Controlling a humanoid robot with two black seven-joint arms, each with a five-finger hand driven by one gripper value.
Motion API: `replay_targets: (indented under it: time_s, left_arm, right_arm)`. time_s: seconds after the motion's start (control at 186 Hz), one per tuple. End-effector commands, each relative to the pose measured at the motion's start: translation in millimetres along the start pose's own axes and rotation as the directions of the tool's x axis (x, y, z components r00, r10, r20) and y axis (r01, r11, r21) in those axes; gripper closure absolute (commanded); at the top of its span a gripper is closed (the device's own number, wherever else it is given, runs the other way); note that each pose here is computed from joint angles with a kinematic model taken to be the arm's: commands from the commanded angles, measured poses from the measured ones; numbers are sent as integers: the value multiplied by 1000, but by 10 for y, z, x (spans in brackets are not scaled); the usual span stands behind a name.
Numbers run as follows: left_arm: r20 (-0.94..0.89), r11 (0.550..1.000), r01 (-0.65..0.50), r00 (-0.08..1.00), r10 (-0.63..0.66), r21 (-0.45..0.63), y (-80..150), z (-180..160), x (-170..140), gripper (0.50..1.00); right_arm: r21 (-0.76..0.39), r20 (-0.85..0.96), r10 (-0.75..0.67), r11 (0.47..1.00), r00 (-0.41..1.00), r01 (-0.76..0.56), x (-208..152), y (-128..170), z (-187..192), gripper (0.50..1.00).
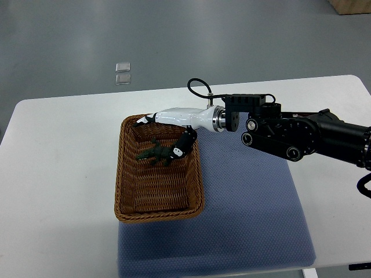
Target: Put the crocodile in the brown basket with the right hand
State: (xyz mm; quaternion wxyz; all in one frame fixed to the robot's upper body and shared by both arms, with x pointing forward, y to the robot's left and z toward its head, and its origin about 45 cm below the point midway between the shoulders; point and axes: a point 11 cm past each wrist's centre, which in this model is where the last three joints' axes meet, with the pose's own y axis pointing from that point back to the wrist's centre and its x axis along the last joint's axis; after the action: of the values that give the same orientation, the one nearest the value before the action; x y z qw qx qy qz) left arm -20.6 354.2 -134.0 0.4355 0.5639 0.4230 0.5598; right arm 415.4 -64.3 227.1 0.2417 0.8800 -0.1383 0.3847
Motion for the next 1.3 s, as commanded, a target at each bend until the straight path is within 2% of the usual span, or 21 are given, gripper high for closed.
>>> replay_targets:
  time_s: [0.0,0.161,0.301,0.56,0.769,0.925,1.033,1.297]
  left_arm:
    - [-2,1000,-1,1000,1,0,0,0,5,500]
    - [-1,1000,0,1000,0,0,0,0,-1,500]
    - [1,1000,2,1000,-2,0,1,1,-6,500]
    - [1,1000,2,1000,-2,0,1,0,-6,500]
    - [1,1000,2,1000,-2,0,1,0,-6,500]
    - [-1,1000,2,1000,-2,0,1,0,-6,500]
    - [-1,1000,2,1000,-2,0,1,0,-6,500]
    - [-1,1000,2,1000,-2,0,1,0,-6,500]
  right_arm:
    - [5,97,42,999,994,-43,172,76,14,576]
    - [-12,379,168,984,910,-176,571,345,139,576]
    - [-82,570,287,952,770,-295,685,640,416,574]
    - [-263,786,414,896,459,-357,411,1005,955,574]
    - [-345,887,423,874,186,-342,232,1115,1169,574]
    - [-428,895,446,841,-23,-332,157,1263,1421,574]
    - [-455,885,460,823,-69,-341,158,1348,1507,572]
    - [-462,878,472,794,-78,-396,223,1375,1532,572]
